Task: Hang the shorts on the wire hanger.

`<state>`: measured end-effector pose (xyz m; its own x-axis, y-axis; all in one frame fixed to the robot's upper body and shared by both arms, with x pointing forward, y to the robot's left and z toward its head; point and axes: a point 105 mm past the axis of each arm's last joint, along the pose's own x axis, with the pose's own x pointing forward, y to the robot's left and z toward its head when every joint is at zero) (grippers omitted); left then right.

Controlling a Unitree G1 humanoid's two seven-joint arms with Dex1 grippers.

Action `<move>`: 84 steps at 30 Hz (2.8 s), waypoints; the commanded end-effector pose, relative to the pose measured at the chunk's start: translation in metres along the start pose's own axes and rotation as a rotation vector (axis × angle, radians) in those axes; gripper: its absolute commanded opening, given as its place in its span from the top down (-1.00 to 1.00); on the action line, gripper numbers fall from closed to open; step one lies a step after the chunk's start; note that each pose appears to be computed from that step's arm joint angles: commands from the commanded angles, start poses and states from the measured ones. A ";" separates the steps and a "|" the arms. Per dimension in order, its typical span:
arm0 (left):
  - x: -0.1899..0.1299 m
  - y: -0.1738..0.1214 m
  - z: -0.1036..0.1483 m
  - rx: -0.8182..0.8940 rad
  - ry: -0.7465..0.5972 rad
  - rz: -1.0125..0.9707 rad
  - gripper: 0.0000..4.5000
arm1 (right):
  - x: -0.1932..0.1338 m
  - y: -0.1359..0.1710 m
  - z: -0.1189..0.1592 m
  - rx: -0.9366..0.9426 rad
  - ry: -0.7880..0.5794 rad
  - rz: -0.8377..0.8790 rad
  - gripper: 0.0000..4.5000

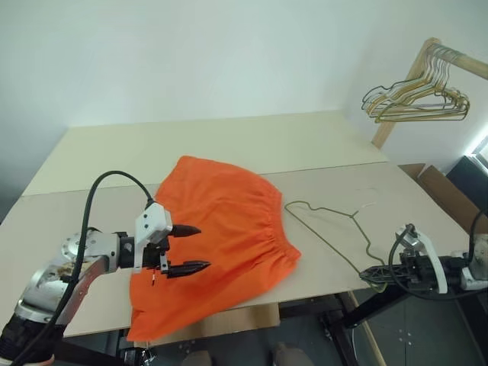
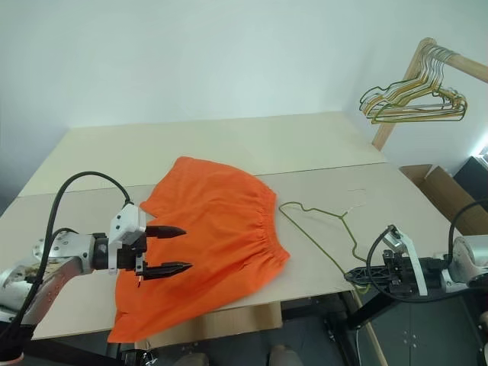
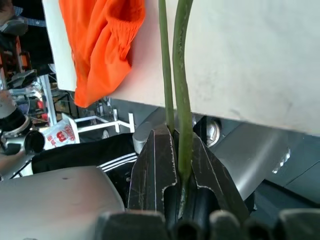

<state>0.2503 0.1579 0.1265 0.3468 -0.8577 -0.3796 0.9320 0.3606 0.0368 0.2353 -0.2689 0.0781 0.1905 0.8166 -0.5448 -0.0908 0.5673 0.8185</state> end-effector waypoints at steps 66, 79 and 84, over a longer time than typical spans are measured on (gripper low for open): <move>0.000 0.010 -0.012 0.043 0.043 0.137 -0.99 | 0.095 0.028 0.090 -0.316 -0.024 0.095 1.00; -0.011 0.027 0.009 0.076 -0.051 0.240 -0.99 | 0.084 0.052 0.124 -0.653 -0.217 0.090 1.00; -0.028 0.058 0.074 0.191 -0.237 0.284 -0.99 | 0.092 0.067 0.119 -1.044 -0.251 0.015 1.00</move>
<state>0.2962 0.1691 0.1756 0.5727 -0.7981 -0.1873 0.8171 0.5374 0.2085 0.3567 -0.1795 0.0785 0.3441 0.8368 -0.4258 -0.7797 0.5074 0.3670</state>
